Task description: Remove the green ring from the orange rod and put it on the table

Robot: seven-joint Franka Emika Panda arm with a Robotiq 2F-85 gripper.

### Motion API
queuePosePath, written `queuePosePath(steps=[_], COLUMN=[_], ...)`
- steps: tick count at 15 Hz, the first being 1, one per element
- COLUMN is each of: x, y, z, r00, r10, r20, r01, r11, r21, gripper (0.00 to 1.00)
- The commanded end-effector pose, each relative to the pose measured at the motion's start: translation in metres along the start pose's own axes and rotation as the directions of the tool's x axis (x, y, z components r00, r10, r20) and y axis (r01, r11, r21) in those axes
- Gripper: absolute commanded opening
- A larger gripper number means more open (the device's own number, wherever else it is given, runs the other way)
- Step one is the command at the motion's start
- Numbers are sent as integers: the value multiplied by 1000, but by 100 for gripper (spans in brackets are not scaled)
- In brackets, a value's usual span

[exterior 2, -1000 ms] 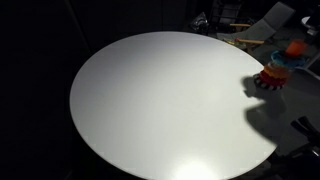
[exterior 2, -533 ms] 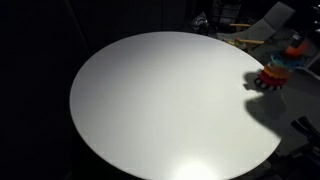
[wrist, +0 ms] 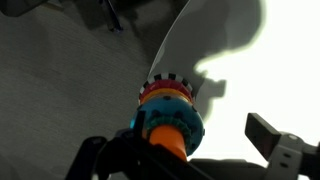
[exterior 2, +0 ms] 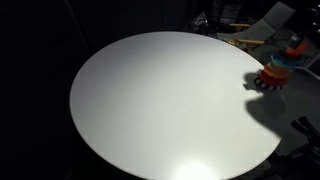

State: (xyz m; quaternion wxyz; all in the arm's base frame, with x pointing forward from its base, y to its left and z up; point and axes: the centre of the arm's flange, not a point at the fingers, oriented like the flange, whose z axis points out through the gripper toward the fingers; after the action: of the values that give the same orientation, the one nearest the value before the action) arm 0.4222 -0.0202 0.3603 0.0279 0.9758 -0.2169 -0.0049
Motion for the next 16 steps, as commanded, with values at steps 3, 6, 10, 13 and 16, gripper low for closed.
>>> queuePosePath(steps=[3,6,10,13,16], x=[4,6,10,15,18], y=[1,3,10,17,22], z=[15,24,33,40,45], r00=[995,992,990,988,986], r10=[35,42,58,70,76], r20=[-89,-116,-132,-140,-147], r01=[-35,-41,-60,-74,-82], r11=[999,999,998,997,996], r21=[5,5,-10,-23,-32], gripper=[100,100,100,100,100])
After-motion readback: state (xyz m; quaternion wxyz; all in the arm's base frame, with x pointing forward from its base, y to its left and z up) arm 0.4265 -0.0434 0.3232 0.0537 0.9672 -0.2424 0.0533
